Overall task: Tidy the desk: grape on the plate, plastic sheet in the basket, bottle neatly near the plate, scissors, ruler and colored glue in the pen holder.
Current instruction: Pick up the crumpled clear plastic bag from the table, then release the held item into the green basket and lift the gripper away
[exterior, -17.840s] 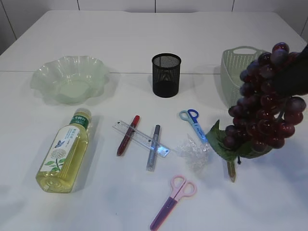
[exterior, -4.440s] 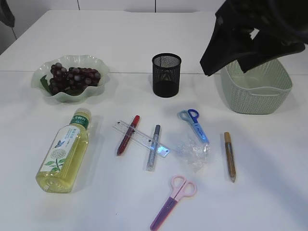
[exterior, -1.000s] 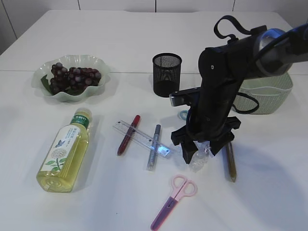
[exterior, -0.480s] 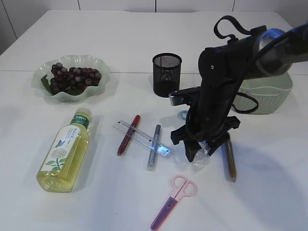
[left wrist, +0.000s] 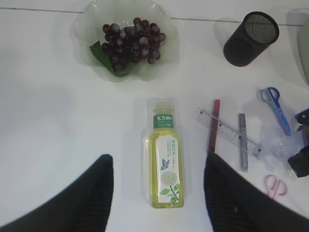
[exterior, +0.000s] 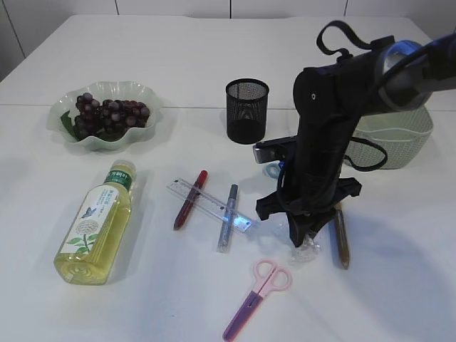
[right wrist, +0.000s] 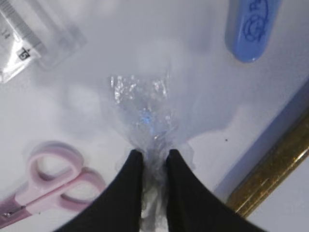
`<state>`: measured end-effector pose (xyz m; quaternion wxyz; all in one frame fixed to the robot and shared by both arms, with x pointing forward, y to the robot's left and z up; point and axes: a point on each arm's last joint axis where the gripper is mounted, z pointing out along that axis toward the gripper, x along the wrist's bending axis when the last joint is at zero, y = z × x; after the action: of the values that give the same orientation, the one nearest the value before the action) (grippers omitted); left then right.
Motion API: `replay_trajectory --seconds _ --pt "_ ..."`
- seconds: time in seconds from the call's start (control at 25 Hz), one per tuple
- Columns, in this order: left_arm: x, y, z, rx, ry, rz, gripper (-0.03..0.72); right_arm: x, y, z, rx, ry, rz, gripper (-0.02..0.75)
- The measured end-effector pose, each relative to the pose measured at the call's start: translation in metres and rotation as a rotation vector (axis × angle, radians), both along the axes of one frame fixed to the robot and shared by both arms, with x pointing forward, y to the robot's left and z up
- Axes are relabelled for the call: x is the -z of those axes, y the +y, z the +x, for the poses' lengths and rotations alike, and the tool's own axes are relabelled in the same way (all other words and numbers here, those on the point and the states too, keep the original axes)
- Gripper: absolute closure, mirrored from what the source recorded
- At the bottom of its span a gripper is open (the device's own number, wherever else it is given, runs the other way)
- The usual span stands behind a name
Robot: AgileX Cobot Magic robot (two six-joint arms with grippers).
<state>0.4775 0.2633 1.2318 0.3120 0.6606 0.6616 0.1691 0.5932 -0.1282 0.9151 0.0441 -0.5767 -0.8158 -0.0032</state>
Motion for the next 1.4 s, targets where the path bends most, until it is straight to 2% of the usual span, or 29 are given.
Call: replay_trajectory --seconds 0.52,0.8,1.04,1.2,1.4 --pt "0.0 0.0 0.0 0.001 0.0 -0.002 0.253 -0.035 0.009 0.011 0.0 0.026 0.034 0.636" --pt "0.0 0.0 0.0 0.001 0.0 -0.002 0.253 -0.069 0.018 0.03 0.008 -0.084 0.087 0.637" --pt "0.0 0.0 0.0 0.001 0.0 -0.002 0.253 -0.113 0.024 0.048 0.029 -0.241 0.13 0.638" --pt "0.0 0.0 0.0 0.001 0.0 -0.002 0.253 -0.141 0.011 0.063 0.084 -0.342 0.139 0.639" --pt "0.0 0.0 0.0 0.001 0.0 -0.002 0.253 -0.162 -0.042 0.086 0.222 -0.416 0.136 0.639"
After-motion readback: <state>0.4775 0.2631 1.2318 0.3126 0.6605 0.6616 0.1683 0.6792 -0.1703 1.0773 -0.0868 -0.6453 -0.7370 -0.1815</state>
